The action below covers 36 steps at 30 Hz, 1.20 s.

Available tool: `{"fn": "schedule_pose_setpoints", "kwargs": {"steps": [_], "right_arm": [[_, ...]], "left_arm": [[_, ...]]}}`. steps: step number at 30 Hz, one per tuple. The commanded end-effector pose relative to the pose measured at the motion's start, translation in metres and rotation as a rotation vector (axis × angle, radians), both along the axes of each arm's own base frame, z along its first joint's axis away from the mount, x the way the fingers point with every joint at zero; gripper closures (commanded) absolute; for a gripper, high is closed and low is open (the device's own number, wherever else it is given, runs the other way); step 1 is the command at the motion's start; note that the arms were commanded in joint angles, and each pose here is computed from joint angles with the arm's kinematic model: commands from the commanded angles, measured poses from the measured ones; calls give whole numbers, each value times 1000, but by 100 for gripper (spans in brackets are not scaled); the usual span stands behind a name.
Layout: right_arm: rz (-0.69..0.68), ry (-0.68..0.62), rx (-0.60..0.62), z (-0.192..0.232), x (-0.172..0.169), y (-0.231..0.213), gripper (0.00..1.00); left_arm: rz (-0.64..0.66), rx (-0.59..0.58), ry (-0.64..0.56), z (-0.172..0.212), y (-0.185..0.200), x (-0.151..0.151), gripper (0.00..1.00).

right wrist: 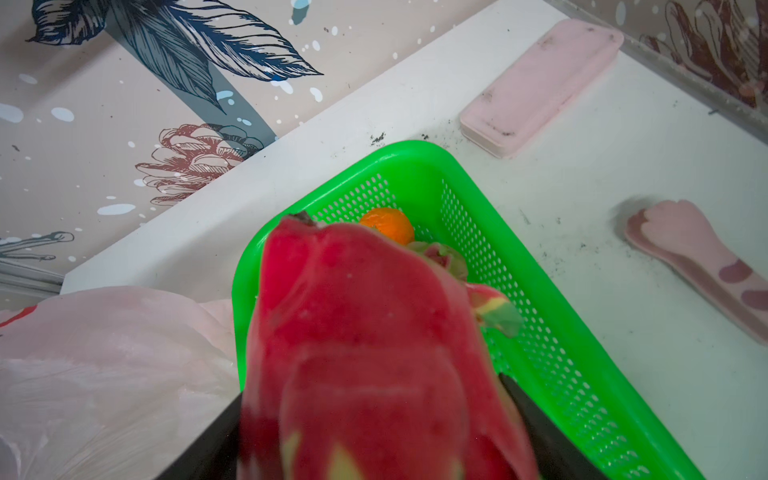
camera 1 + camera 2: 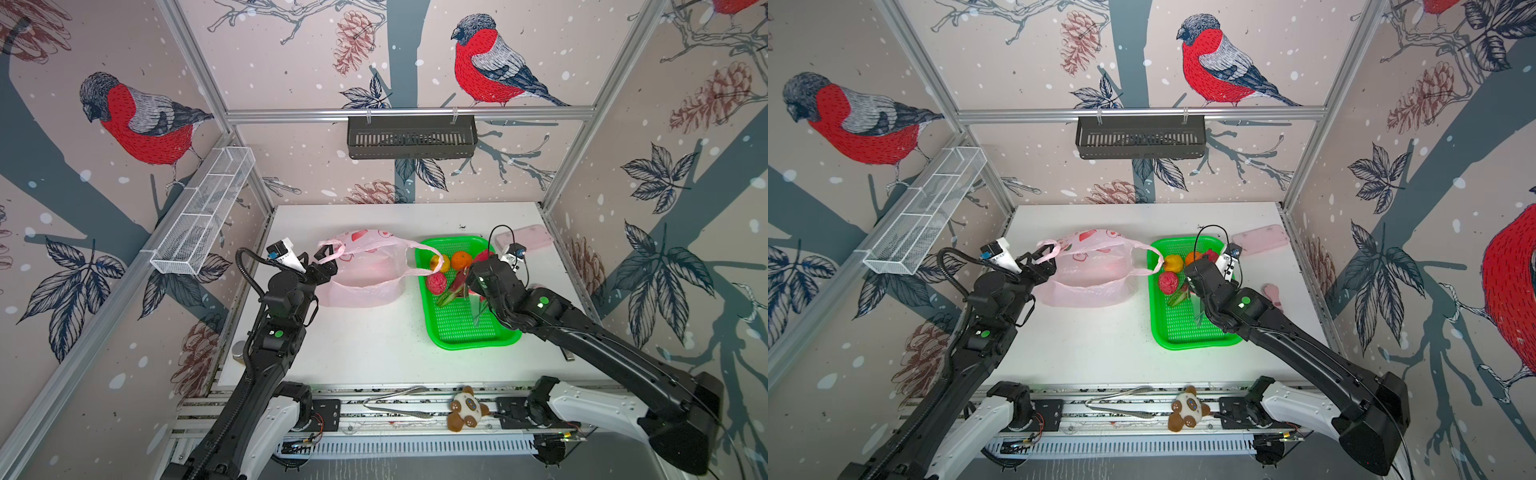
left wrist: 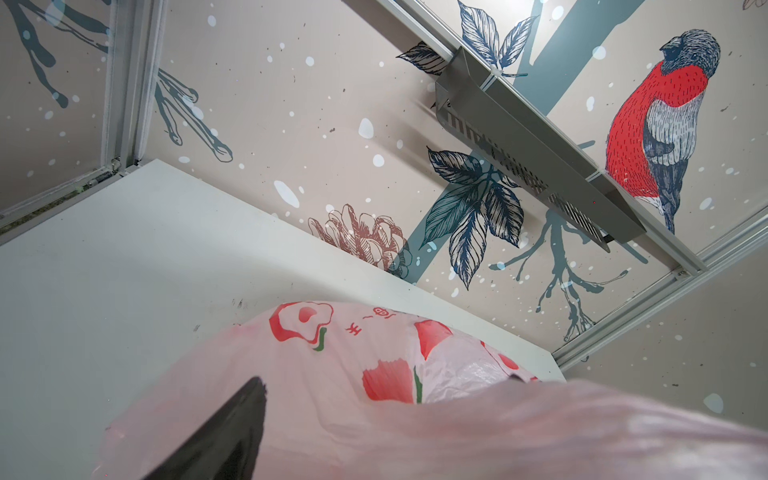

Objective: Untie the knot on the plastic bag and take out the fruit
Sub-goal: 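Lower the dragon fruit into the green basket and open the right gripper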

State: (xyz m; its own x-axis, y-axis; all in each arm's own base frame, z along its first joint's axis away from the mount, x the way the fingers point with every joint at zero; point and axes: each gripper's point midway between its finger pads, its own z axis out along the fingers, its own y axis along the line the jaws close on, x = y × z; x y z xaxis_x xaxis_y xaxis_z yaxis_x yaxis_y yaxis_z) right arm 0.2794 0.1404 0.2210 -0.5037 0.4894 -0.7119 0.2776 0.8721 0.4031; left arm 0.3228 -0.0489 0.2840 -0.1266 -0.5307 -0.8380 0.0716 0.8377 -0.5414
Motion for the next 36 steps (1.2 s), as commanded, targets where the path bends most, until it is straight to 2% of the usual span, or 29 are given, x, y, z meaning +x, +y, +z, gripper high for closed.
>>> {"fn": "schedule_pose_setpoints", "kwargs": {"steps": [1, 6, 10, 16, 25, 36], "right_arm": [[-129, -28, 98, -1, -5, -8, 83], [-197, -16, 187, -19, -18, -9, 83], [-255, -6, 237, -30, -25, -12, 83], [-310, 11, 251, -40, -30, -14, 83], [-395, 30, 327, -64, -36, -17, 82], [-435, 37, 365, -85, -32, -13, 80]], "left_arm": [[-21, 9, 9, -4, -3, -4, 12], [-59, 8, 14, -7, -9, -7, 10], [-88, 13, 20, -12, -13, -8, 2], [-125, 21, 53, -18, -19, -8, 2], [-151, 65, 167, -33, -20, -6, 2], [-182, 82, 154, -43, -24, -10, 2]]}}
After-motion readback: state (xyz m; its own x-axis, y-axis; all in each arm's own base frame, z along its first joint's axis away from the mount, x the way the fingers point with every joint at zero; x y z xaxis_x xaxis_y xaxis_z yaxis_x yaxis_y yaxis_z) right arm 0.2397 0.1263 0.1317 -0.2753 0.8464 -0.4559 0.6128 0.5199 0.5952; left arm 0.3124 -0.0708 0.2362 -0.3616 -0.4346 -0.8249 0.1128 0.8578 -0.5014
